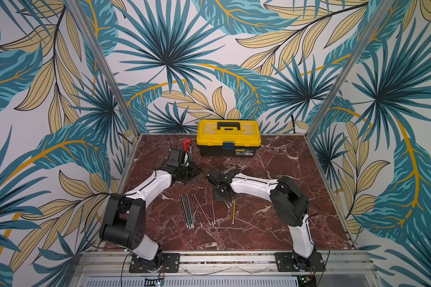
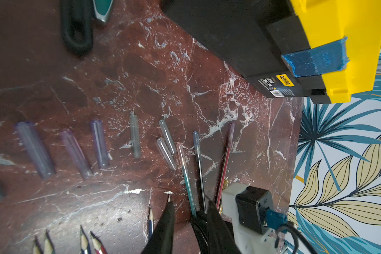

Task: Remove the protective cover of the pencils
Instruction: Pick up the pencil from the center of the board.

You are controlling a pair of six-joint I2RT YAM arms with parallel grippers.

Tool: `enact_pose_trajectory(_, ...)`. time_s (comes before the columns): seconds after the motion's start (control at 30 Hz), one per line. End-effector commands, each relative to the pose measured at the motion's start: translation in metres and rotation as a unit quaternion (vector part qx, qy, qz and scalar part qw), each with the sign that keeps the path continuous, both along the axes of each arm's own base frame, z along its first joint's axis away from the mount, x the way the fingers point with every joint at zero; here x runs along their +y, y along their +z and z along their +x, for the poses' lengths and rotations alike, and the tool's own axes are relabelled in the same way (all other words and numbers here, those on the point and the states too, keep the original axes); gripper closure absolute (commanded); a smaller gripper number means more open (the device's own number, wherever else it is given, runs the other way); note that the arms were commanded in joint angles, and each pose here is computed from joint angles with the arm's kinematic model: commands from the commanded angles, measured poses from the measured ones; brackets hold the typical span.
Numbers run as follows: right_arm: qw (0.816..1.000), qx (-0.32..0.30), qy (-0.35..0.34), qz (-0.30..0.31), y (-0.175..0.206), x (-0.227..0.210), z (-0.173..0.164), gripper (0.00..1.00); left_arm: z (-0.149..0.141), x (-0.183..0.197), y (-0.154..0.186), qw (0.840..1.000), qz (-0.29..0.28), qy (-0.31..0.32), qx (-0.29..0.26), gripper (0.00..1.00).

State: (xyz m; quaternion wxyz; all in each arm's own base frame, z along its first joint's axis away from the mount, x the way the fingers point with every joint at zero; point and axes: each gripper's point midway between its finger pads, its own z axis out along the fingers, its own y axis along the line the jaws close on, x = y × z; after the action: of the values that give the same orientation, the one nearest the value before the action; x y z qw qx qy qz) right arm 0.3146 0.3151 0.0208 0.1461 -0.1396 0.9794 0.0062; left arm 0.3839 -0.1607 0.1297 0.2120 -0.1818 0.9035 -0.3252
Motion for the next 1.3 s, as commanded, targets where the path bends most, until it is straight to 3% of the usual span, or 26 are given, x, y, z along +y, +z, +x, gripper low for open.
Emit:
enact_pose_trajectory(0.0, 0.999, 0.029, -0.005, -0.017, -0.023, -0.006, -0.008, 0.89, -0.001, 0.003, -0.002, 1.0, -0.007, 0.004, -0.002, 0.73)
enact_pose_trajectory(0.67, 0.999, 0.01, -0.007, 0.043, 0.011, 0.011, -0.004, 0.97, 0.0, -0.01, -0.006, 0.999, -0.045, -0.012, -0.002, 0.74)
enact_pose_trajectory(1.0, 0.992, -0.021, -0.022, 0.12, 0.046, 0.019, -0.006, 1.0, 0.001, -0.021, -0.011, 0.998, -0.058, -0.026, -0.007, 0.73)
enact_pose_trajectory(1.27, 0.985, -0.011, -0.015, 0.17, 0.064, 0.029, -0.015, 1.0, 0.0, -0.037, -0.002, 0.996, -0.058, -0.05, -0.036, 0.71)
